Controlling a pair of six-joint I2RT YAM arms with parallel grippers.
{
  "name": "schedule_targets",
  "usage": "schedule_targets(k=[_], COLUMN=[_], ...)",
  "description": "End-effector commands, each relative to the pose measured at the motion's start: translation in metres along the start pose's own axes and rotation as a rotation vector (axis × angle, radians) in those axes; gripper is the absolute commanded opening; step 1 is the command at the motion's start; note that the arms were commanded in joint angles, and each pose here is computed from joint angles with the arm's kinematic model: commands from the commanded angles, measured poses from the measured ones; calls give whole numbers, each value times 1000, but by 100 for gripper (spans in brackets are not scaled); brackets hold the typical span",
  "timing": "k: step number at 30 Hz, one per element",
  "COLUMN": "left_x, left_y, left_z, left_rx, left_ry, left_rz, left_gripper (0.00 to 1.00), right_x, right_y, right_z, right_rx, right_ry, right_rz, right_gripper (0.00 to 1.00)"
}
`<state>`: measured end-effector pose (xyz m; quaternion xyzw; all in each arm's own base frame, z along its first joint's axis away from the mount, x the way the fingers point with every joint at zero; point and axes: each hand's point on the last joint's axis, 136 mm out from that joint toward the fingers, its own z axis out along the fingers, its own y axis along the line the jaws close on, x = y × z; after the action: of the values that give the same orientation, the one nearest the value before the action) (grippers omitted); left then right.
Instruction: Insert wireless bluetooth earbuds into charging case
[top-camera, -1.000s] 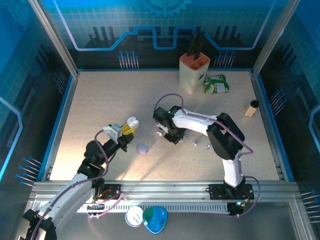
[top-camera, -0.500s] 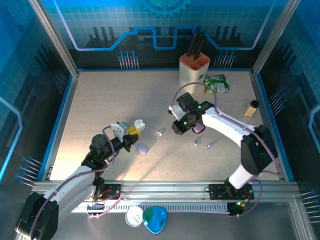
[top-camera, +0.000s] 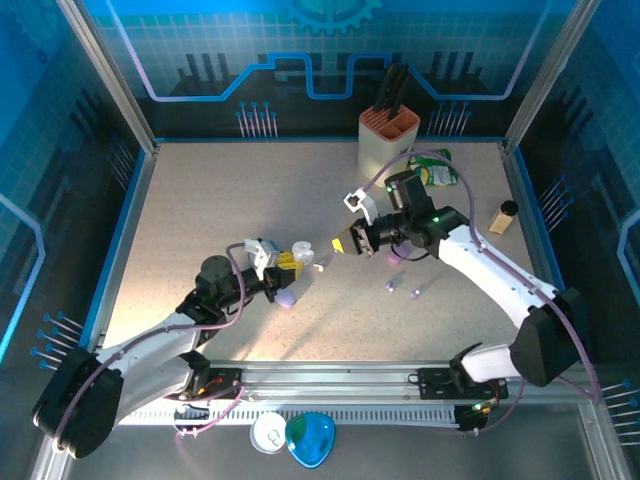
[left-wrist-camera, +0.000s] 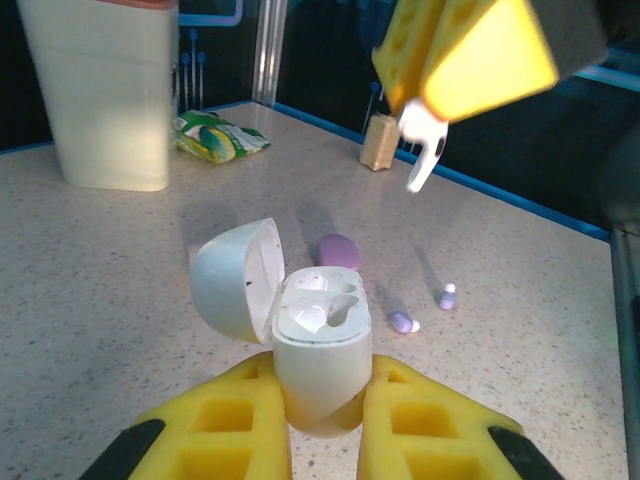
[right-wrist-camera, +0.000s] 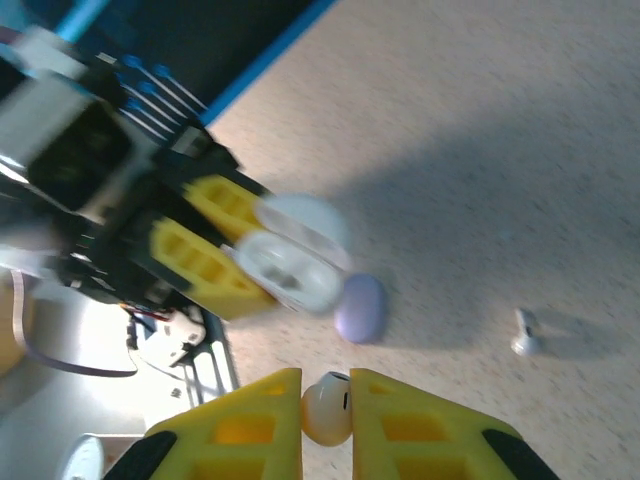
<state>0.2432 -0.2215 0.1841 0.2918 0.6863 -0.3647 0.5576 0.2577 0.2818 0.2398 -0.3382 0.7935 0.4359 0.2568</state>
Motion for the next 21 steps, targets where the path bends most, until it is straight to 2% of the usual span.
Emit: schedule_targets(k=[1,7,15,21], left_x=[-25,-26,-30,-34], left_y=[-13,-27,-43,-45], left_z=[6,15,18,17], left_rx=[60,126,207,214], left_ry=[-62,-45,-41,-57], left_rz=[40,41,64,75], left_gripper=[0,0,0,0], right_x=[-15,-24,-27,-26], right_y=[30,50,61,62], right_z=[-12,-14,3,12], right_rx=[-136,-193,-224,-236], right_ry=[-56,-66,-27,-8], right_rz=[-44,-91,-120,-123], right_gripper=[17,17,17,17])
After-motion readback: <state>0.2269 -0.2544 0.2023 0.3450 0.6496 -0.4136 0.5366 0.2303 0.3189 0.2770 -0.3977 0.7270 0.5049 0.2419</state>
